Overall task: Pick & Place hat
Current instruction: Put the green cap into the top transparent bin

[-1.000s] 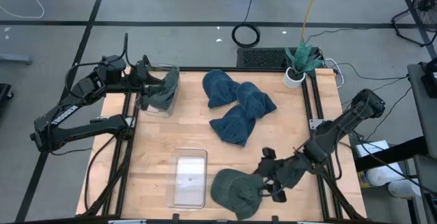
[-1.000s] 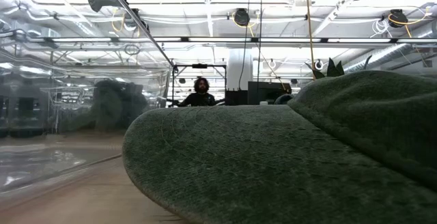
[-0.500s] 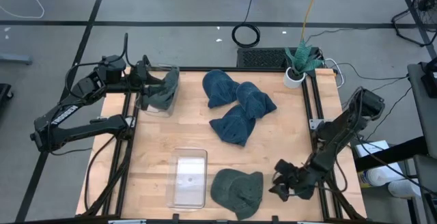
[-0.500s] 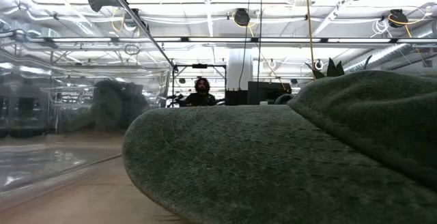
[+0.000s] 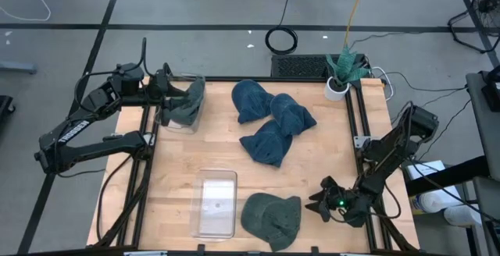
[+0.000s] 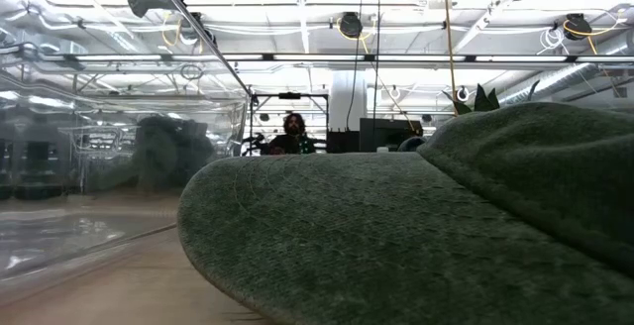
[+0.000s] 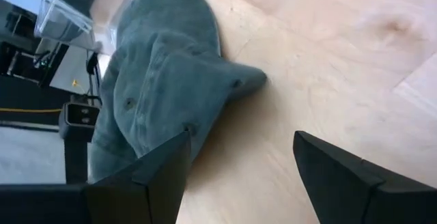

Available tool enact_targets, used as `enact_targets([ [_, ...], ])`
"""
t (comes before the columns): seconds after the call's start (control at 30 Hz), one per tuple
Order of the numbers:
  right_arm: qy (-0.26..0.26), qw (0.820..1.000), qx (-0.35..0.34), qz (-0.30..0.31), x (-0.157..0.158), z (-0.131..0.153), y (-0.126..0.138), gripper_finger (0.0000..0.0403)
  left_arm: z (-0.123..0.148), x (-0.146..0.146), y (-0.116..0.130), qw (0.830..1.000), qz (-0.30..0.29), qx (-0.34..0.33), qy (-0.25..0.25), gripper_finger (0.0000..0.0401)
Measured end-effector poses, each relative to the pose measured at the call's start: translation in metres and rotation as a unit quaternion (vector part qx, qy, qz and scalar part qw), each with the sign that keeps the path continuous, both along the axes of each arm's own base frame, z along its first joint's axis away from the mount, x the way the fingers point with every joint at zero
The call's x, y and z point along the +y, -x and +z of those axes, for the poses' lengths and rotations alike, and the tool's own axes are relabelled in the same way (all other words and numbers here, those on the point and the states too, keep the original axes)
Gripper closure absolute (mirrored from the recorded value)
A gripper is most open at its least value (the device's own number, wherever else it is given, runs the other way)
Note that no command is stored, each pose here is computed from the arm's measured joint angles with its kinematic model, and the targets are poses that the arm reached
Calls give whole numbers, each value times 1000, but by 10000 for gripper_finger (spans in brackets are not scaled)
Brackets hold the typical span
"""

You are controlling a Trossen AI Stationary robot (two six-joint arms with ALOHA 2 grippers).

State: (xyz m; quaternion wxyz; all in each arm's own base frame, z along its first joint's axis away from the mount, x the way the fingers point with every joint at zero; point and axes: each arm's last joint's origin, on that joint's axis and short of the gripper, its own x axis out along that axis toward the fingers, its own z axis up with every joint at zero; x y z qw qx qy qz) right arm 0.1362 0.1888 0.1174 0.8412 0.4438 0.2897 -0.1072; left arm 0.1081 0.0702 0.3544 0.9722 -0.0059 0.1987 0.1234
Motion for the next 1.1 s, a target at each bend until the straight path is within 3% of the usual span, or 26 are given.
enact_targets([
  [0.37,-11,996,-77,42,19,-18,-25,156,0,0,0,1000,0,0,0,281],
  [0.6,-31,991,-82,102,18,-21,-41,156,0,0,0,1000,0,0,0,281],
  [0.8,14,980,-122,153,16,-17,-48,156,0,0,0,1000,0,0,0,281],
  [1.1,25,976,-160,148,12,-9,-57,176,0,0,0,1000,0,0,0,281],
])
